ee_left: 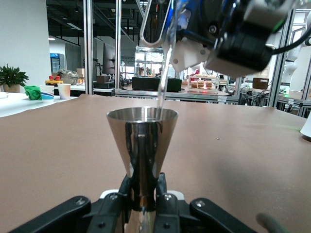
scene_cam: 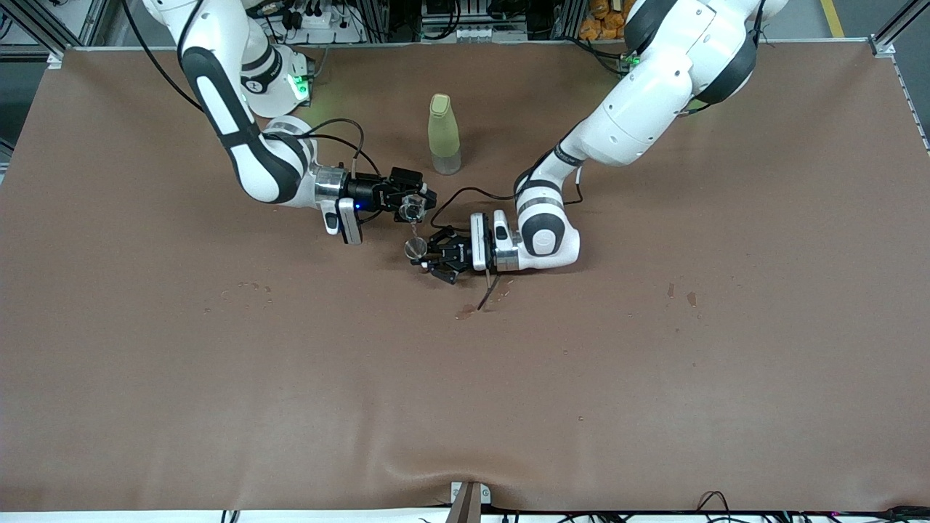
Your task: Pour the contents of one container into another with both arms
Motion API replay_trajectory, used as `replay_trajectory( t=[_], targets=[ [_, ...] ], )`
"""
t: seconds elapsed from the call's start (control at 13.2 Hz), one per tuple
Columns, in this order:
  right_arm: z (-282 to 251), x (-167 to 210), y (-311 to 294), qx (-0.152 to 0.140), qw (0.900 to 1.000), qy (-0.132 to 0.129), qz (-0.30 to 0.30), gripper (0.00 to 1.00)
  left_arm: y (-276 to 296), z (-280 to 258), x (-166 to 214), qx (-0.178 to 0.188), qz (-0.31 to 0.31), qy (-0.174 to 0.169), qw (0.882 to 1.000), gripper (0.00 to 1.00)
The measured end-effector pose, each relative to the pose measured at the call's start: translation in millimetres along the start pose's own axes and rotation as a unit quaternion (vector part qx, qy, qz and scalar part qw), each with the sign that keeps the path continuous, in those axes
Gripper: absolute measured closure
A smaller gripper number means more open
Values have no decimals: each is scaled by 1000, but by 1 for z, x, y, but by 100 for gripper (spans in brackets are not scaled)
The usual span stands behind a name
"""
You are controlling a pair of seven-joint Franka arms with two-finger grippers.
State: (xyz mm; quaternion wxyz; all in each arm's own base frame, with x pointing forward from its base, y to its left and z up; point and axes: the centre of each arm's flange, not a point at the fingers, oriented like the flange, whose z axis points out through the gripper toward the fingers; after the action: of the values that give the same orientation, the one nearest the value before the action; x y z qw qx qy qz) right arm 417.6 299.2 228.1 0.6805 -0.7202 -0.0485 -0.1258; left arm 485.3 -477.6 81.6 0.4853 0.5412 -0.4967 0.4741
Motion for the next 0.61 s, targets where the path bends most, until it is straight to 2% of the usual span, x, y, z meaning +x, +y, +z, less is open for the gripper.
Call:
replay_trajectory(
  t=[0.61],
  targets=[
    [0,2,-4,3,998,1,60,83,7,0,0,-4,-4,-2,1000,79]
  ],
)
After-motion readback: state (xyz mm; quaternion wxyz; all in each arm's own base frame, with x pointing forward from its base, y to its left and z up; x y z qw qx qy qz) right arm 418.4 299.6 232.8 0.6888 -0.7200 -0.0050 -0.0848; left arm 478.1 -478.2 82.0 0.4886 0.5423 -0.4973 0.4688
